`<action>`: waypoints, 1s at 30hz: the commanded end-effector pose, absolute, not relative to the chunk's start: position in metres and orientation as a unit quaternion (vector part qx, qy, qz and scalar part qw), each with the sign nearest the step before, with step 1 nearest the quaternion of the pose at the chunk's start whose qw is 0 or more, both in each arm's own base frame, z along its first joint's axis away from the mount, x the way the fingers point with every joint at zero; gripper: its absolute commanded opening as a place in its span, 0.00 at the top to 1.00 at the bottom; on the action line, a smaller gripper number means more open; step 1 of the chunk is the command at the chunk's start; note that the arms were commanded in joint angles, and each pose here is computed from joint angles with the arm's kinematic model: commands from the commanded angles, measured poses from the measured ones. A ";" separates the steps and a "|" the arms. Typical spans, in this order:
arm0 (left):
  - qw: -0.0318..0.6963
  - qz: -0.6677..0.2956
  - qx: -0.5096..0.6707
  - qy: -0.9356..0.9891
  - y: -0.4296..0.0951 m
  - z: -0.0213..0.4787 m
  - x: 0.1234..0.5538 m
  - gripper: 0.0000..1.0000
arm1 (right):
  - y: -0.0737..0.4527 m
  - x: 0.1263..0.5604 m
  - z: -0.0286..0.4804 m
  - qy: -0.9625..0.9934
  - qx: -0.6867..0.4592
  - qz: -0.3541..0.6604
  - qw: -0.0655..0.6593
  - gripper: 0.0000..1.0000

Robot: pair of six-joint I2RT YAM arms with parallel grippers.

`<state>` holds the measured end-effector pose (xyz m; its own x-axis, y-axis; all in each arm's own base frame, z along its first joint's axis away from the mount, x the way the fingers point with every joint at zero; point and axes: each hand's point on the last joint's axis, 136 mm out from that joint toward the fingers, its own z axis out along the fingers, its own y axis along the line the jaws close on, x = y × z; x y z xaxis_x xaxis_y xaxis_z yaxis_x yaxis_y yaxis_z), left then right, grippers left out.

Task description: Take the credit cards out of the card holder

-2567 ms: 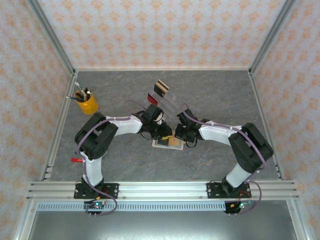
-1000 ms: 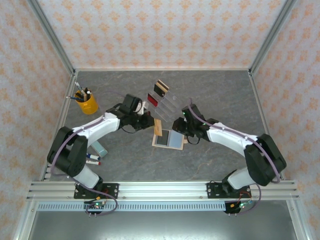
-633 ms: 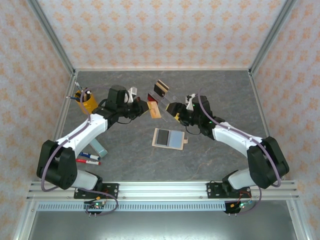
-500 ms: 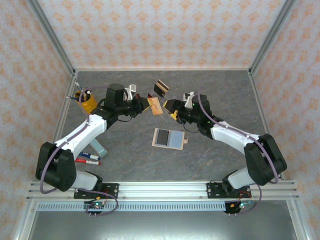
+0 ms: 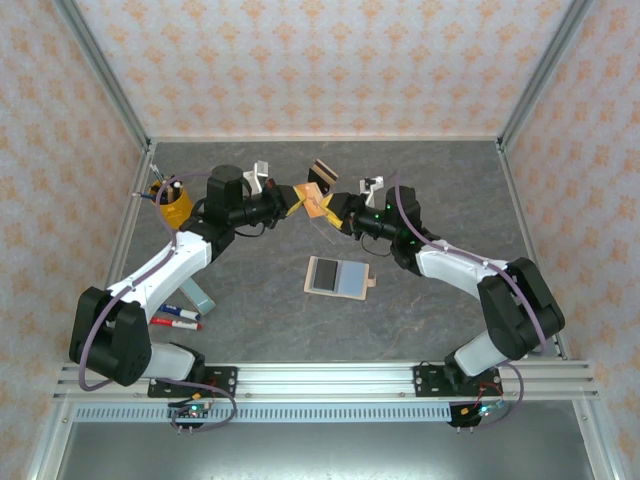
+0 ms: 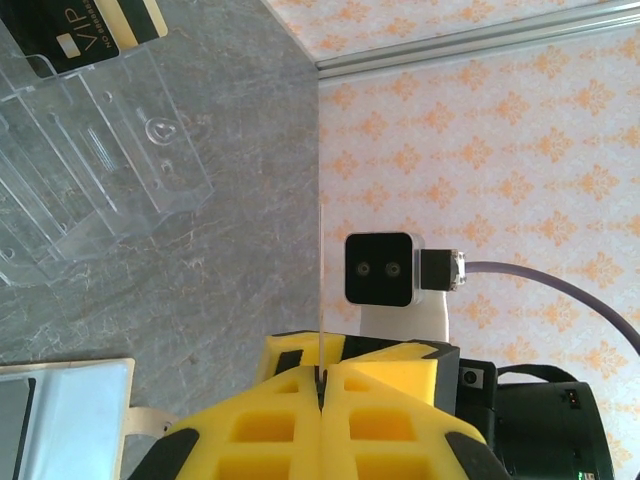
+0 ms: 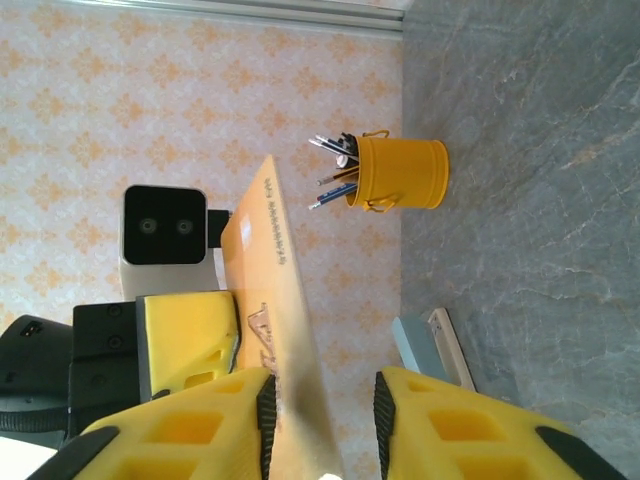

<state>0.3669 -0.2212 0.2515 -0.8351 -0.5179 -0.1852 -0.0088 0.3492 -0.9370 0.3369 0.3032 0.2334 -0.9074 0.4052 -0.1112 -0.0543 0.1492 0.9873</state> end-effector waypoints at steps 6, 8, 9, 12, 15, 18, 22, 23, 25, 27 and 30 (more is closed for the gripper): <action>0.239 -0.544 -0.160 0.789 -0.218 0.259 0.359 1.00 | 0.303 0.334 0.253 0.739 0.080 0.635 0.212 1.00; 0.242 -0.490 -0.171 0.820 -0.205 0.246 0.355 0.90 | 0.297 0.335 0.246 0.761 0.074 0.602 0.230 1.00; 0.245 -0.456 -0.172 0.838 -0.197 0.237 0.352 0.81 | 0.293 0.336 0.243 0.775 0.070 0.580 0.242 1.00; 0.262 -0.332 -0.188 0.887 -0.160 0.215 0.342 0.51 | 0.275 0.343 0.232 0.820 0.034 0.486 0.301 1.00; 0.275 -0.236 -0.190 0.913 -0.129 0.203 0.331 0.32 | 0.255 0.355 0.231 0.848 -0.018 0.385 0.364 1.00; 0.287 -0.158 -0.178 0.928 -0.103 0.201 0.323 0.19 | 0.246 0.372 0.236 0.854 -0.070 0.310 0.411 1.00; 0.302 -0.084 -0.144 0.939 -0.080 0.202 0.317 0.03 | 0.248 0.399 0.239 0.845 -0.149 0.235 0.456 1.00; 0.303 -0.074 -0.136 0.940 -0.077 0.202 0.316 0.01 | 0.252 0.404 0.238 0.841 -0.169 0.228 0.460 1.00; 0.307 -0.053 -0.124 0.942 -0.071 0.202 0.314 0.00 | 0.259 0.419 0.243 0.829 -0.203 0.208 0.478 1.00; 0.305 -0.040 -0.116 0.944 -0.067 0.200 0.312 0.00 | 0.266 0.433 0.243 0.823 -0.230 0.188 0.484 1.00; 0.301 -0.024 -0.114 0.947 -0.062 0.198 0.310 0.00 | 0.278 0.449 0.244 0.808 -0.273 0.173 0.493 1.00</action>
<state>0.3165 -0.0818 0.1889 -0.7963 -0.2916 -0.5300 -0.2015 0.9540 -0.2222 0.4343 0.2757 0.2332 -0.4842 -0.1374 -0.8641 -0.5508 0.8152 0.1791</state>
